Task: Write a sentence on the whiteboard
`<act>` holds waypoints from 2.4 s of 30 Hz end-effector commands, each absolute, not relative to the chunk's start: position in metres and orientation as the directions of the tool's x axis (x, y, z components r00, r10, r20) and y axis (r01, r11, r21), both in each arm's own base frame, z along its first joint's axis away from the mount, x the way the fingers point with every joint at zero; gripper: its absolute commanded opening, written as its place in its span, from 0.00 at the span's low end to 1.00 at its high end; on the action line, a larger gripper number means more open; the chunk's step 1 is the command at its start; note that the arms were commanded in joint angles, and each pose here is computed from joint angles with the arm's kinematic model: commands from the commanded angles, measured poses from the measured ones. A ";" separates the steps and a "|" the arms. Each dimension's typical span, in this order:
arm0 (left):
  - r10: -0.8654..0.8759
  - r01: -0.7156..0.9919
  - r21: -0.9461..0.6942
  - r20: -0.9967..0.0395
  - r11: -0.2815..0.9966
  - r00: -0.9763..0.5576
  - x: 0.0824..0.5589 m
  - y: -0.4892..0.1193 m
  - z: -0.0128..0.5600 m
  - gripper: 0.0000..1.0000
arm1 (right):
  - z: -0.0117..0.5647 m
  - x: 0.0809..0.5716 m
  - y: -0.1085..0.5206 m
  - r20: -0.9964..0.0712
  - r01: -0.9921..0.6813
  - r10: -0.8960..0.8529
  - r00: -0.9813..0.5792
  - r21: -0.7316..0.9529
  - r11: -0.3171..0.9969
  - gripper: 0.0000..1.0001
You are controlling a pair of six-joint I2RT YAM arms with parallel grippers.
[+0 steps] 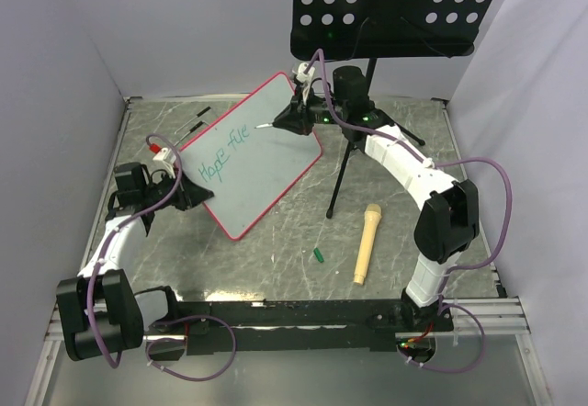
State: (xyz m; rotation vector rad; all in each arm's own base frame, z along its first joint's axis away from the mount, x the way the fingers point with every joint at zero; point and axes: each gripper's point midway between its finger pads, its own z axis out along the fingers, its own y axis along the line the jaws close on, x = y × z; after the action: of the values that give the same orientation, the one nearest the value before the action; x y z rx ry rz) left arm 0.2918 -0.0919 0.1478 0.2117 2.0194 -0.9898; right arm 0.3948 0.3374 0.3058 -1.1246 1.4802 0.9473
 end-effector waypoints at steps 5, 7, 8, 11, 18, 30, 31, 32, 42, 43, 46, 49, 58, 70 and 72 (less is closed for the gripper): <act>-0.100 0.548 -0.455 -0.825 0.702 -0.557 0.297 -0.087 0.156 0.01 | 0.318 0.393 0.353 -0.991 -0.968 -0.134 0.026 -0.058 0.243 0.00; -0.101 0.548 -0.468 -0.816 0.693 -0.569 0.294 -0.089 0.155 0.01 | 0.318 0.396 0.359 -0.992 -0.966 -0.125 0.030 -0.061 0.252 0.00; -0.074 0.571 -0.438 -0.833 0.694 -0.548 0.294 -0.089 0.155 0.01 | 0.317 0.397 0.361 -0.991 -0.964 -0.127 0.030 -0.063 0.260 0.00; -0.058 0.547 -0.422 -0.826 0.723 -0.561 0.295 -0.083 0.152 0.01 | 0.305 0.407 0.365 -0.990 -0.951 -0.139 0.025 -0.067 0.303 0.00; -0.041 0.503 -0.410 -0.804 0.761 -0.593 0.297 -0.075 0.142 0.01 | 0.292 0.427 0.363 -0.989 -0.925 -0.145 0.038 -0.089 0.370 0.00; -0.045 0.471 -0.421 -0.780 0.775 -0.624 0.301 -0.070 0.132 0.01 | 0.294 0.435 0.361 -0.990 -0.910 -0.131 0.055 -0.103 0.402 0.00; -0.045 0.473 -0.424 -0.780 0.772 -0.625 0.301 -0.071 0.133 0.01 | 0.297 0.437 0.362 -0.990 -0.909 -0.128 0.056 -0.103 0.404 0.00; -0.046 0.472 -0.424 -0.780 0.773 -0.624 0.301 -0.071 0.133 0.01 | 0.293 0.439 0.362 -0.990 -0.908 -0.132 0.047 -0.098 0.408 0.00; -0.048 0.465 -0.431 -0.771 0.774 -0.635 0.302 -0.070 0.128 0.01 | 0.291 0.449 0.365 -0.991 -0.901 -0.129 0.036 -0.088 0.426 0.00; -0.048 0.465 -0.432 -0.770 0.773 -0.636 0.302 -0.071 0.128 0.01 | 0.293 0.450 0.365 -0.992 -0.901 -0.124 0.036 -0.086 0.425 0.00; -0.049 0.465 -0.435 -0.768 0.771 -0.638 0.302 -0.071 0.127 0.01 | 0.298 0.450 0.364 -0.993 -0.901 -0.114 0.042 -0.087 0.425 0.00; -0.051 0.462 -0.436 -0.768 0.772 -0.639 0.302 -0.070 0.126 0.01 | 0.300 0.451 0.364 -0.993 -0.899 -0.111 0.046 -0.090 0.428 0.00; -0.051 0.462 -0.436 -0.767 0.772 -0.640 0.302 -0.071 0.126 0.01 | 0.302 0.457 0.366 -0.994 -0.898 -0.103 0.033 -0.075 0.434 0.00; -0.052 0.461 -0.438 -0.766 0.771 -0.640 0.301 -0.071 0.125 0.01 | 0.288 0.464 0.368 -0.992 -0.899 -0.128 0.005 -0.061 0.434 0.00; -0.052 0.459 -0.436 -0.767 0.774 -0.640 0.302 -0.070 0.124 0.01 | 0.285 0.463 0.367 -0.991 -0.899 -0.132 0.003 -0.060 0.434 0.00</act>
State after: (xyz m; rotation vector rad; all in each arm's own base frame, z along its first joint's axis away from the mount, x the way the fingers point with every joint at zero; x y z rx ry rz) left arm 0.2979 -0.0846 0.1429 0.3055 2.0681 -0.9273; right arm 0.4556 0.3685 0.2794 -0.9738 1.4877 0.7999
